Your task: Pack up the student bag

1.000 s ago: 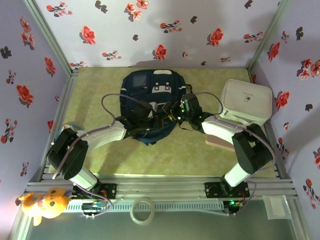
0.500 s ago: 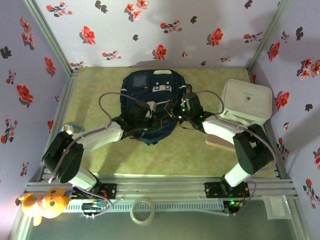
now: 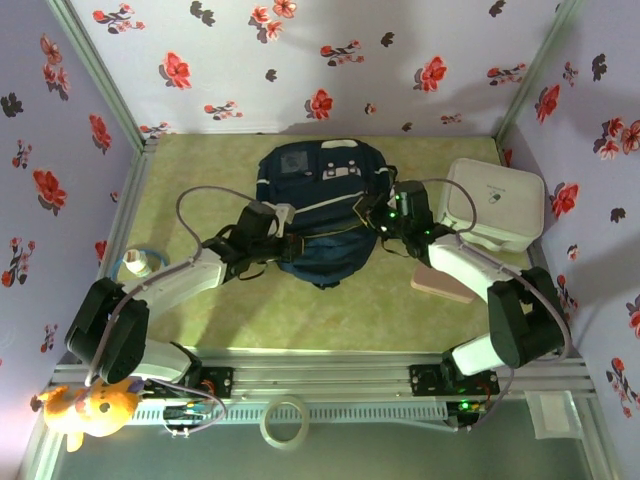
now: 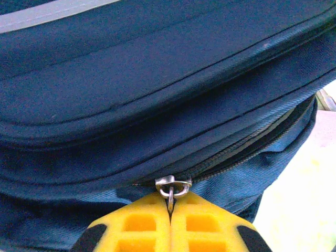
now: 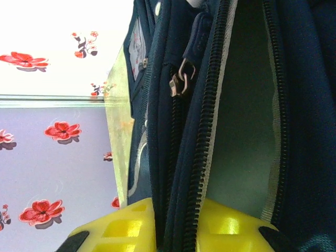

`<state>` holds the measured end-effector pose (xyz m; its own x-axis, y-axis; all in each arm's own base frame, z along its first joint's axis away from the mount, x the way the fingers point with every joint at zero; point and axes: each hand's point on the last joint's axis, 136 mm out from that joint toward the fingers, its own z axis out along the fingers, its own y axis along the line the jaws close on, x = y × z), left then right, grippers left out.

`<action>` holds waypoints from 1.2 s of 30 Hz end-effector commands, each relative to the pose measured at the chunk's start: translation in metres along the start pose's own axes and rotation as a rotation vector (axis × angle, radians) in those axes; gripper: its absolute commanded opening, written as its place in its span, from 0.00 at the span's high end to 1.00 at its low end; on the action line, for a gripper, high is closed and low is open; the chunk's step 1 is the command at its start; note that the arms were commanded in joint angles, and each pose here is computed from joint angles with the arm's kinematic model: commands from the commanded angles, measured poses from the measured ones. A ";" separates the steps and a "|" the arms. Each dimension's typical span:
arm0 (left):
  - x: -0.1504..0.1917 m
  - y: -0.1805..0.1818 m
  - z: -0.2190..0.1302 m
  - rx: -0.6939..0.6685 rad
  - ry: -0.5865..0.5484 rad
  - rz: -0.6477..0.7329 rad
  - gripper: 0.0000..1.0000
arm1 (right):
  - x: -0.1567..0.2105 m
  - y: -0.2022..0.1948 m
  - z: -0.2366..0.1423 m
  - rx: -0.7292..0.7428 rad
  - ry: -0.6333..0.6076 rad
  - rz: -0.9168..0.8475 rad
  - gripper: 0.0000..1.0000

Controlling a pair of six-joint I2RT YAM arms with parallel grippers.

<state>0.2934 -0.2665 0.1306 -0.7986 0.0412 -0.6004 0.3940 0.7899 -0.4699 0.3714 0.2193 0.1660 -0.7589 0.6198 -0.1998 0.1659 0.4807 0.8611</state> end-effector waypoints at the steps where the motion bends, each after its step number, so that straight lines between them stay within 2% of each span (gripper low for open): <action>1: -0.012 0.020 -0.012 -0.075 -0.052 0.043 1.00 | -0.035 0.003 -0.016 -0.009 -0.138 -0.033 0.81; 6: -0.024 0.005 -0.016 -0.043 -0.073 0.096 1.00 | -0.032 0.007 -0.016 -0.043 -0.121 -0.011 0.75; 14: -0.039 -0.043 -0.014 0.059 -0.087 0.182 1.00 | -0.007 0.008 -0.006 -0.071 -0.072 0.090 0.42; 19: -0.039 -0.066 -0.005 0.110 -0.074 0.211 1.00 | 0.010 0.014 -0.001 -0.078 -0.041 0.141 0.41; 24: -0.037 -0.080 0.002 0.133 -0.038 0.252 1.00 | 0.023 0.016 0.008 -0.051 -0.023 0.172 0.44; 26: -0.035 -0.081 0.001 0.123 -0.004 0.266 1.00 | 0.023 0.019 0.009 -0.066 -0.034 0.167 0.49; 31: -0.032 -0.074 -0.011 0.063 0.059 0.304 1.00 | 0.013 0.027 0.003 -0.071 -0.082 0.101 0.71; 36: -0.027 -0.048 -0.022 -0.030 0.085 0.331 1.00 | -0.005 0.038 -0.009 -0.096 -0.130 0.060 0.81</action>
<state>0.2842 -0.3048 0.1583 -0.7175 0.3233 -0.6170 0.5946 0.7456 -0.3008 0.3612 0.2459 0.1748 -0.7176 0.6875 -0.1109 0.2144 0.3696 0.9041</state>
